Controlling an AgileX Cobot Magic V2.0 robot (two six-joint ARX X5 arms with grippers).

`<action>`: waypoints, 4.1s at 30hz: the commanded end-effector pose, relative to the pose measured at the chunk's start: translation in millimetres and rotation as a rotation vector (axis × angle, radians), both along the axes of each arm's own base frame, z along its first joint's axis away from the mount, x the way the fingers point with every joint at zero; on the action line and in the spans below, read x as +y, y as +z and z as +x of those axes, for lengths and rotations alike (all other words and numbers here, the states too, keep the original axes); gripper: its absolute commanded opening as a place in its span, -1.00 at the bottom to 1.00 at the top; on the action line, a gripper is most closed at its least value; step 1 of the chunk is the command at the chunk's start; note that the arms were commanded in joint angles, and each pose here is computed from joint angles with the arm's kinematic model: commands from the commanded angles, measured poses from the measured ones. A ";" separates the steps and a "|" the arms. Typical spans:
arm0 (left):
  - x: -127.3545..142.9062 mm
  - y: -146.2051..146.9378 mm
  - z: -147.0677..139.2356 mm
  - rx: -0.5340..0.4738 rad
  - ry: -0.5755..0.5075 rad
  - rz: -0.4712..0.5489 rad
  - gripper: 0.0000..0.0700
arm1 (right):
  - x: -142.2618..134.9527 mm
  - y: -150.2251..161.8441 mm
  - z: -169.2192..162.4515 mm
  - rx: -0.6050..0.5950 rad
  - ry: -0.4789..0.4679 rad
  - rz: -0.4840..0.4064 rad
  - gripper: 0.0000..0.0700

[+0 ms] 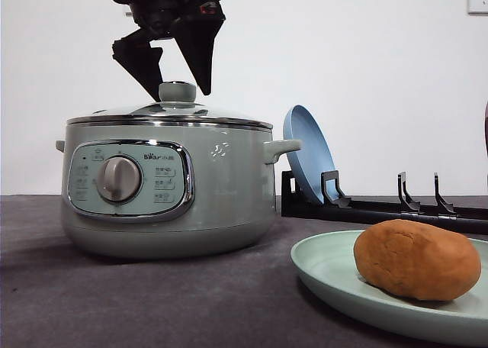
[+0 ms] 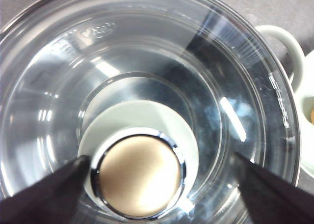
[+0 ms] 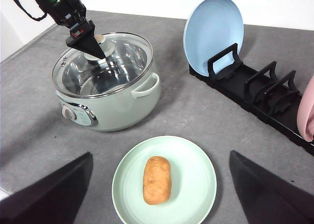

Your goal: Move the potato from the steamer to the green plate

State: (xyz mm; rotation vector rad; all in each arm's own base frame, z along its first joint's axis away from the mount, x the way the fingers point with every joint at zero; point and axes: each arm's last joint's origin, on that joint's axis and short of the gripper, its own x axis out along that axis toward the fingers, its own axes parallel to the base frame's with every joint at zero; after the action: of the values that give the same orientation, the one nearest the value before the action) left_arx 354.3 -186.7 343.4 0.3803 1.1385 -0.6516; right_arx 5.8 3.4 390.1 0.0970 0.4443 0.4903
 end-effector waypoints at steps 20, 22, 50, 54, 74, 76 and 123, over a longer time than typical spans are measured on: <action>48.3 113.8 -93.3 -0.246 0.115 -0.170 1.00 | -0.4 5.1 -0.5 -0.026 -0.002 0.022 0.60; 57.0 127.3 -110.3 -0.283 0.125 -0.200 1.00 | -0.1 6.7 0.0 -0.042 -0.001 0.029 0.60; 154.8 11.5 -301.1 -0.546 0.322 -0.634 1.00 | 1.0 13.1 1.9 -0.109 0.004 0.051 0.92; 156.3 12.4 -303.9 -0.560 0.319 -0.645 1.00 | 1.0 13.1 1.9 -0.110 0.005 0.050 0.92; 155.5 13.2 -302.5 -0.585 0.288 -0.626 -1.00 | 1.0 12.5 1.7 -0.119 0.017 0.025 -0.96; 155.5 13.2 -302.5 -0.585 0.288 -0.626 -1.00 | 1.0 13.0 1.8 -0.122 0.014 0.030 -0.96; 186.5 -194.4 -258.8 -0.946 0.710 -0.368 -1.00 | 1.3 14.6 2.1 -0.134 0.017 0.042 -0.96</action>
State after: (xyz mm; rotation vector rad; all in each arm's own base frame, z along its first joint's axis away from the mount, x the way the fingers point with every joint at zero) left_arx 94.8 -0.5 156.7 -0.0740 0.1545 -0.0146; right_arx 9.0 5.4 400.6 0.0972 0.3247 0.5123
